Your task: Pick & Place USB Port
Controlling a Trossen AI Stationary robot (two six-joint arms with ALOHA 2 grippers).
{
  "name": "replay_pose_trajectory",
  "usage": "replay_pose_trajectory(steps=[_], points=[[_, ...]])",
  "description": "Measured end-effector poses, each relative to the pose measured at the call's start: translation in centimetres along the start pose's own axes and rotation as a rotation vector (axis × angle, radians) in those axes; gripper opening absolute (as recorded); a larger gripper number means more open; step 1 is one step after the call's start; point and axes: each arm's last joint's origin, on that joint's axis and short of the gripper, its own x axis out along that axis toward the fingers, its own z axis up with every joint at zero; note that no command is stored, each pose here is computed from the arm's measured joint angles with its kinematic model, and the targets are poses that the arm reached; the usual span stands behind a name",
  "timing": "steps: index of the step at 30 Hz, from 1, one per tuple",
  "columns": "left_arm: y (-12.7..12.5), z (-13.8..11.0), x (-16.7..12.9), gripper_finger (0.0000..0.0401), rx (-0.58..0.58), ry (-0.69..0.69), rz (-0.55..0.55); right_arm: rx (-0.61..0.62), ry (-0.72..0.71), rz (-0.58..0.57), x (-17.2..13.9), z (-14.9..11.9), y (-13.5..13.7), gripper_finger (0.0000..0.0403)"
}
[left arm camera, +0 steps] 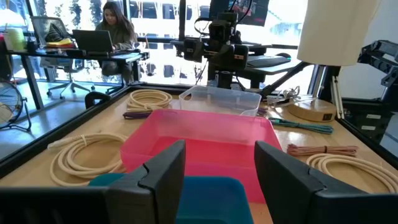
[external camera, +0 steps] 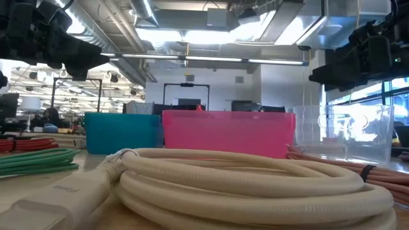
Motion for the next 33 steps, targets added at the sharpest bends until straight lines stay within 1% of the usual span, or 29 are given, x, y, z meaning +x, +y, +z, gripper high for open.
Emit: replay_pose_trajectory(steps=[6, 9, 10, 12, 14, 17, 21, 23, 27, 28, 29, 31, 33], points=[[0.0, 0.0, 0.0, 0.0185, 0.0, 0.0, 0.0, 0.009, -0.022, 0.0, 0.0, 0.2, 0.0, 0.0228], [0.0, 0.0, 0.0, 0.0185, 0.002, 0.001, 0.001, 0.04, -0.06, 0.001, 0.0, 0.6, 0.0, 0.0228], [0.1, 0.0, 0.0, 0.0185, 0.028, -0.003, 0.018, 0.048, -0.077, 0.001, 0.0, 0.8, 0.0, 0.0228], [0.3, 0.1, 0.0, 0.0185, 0.108, -0.013, 0.103, 0.067, -0.106, 0.002, -0.1, 1.0, 0.0, 0.0228], [0.5, 0.2, 0.0, 0.0185, 0.16, -0.014, 0.146, 0.093, -0.12, -0.008, -0.1, 1.2, -0.1, 0.0228], [0.5, 0.3, 0.0, 0.0185, 0.186, -0.015, 0.169, 0.218, -0.164, -0.009, -0.1, 1.6, -0.1, 0.0228], [0.5, 0.3, 0.0, 0.0185, 0.179, -0.016, 0.168, 0.391, -0.196, -0.05, -0.2, 1.8, -0.3, 0.0228], [0.5, 0.3, 0.0, 0.0185, 0.18, -0.017, 0.168, 0.449, -0.25, -0.043, -0.3, 2.3, -0.3, 0.0228], [0.5, 0.3, 0.0, 0.0185, 0.182, -0.021, 0.168, 0.522, -0.396, -0.016, -0.7, 3.6, -0.5, 0.0228], [0.5, 0.4, 0.0, 0.0185, 0.174, -0.032, 0.166, 0.537, -0.43, -0.018, -0.8, 3.9, -0.5, 0.0228], [0.5, 0.5, 0.0, 0.0185, 0.14, -0.051, 0.155, 0.552, -0.464, -0.025, -1.0, 4.2, -0.6, 0.0228], [0.4, 1.0, -0.1, 0.0185, 0.03, -0.105, 0.128, 0.59, -0.525, -0.044, -1.3, 5.0, -0.8, 0.0228], [0.4, 1.5, -0.1, 0.0185, -0.07, -0.164, 0.138, 0.602, -0.554, -0.056, -1.5, 6.0, -0.9, 0.0228]])
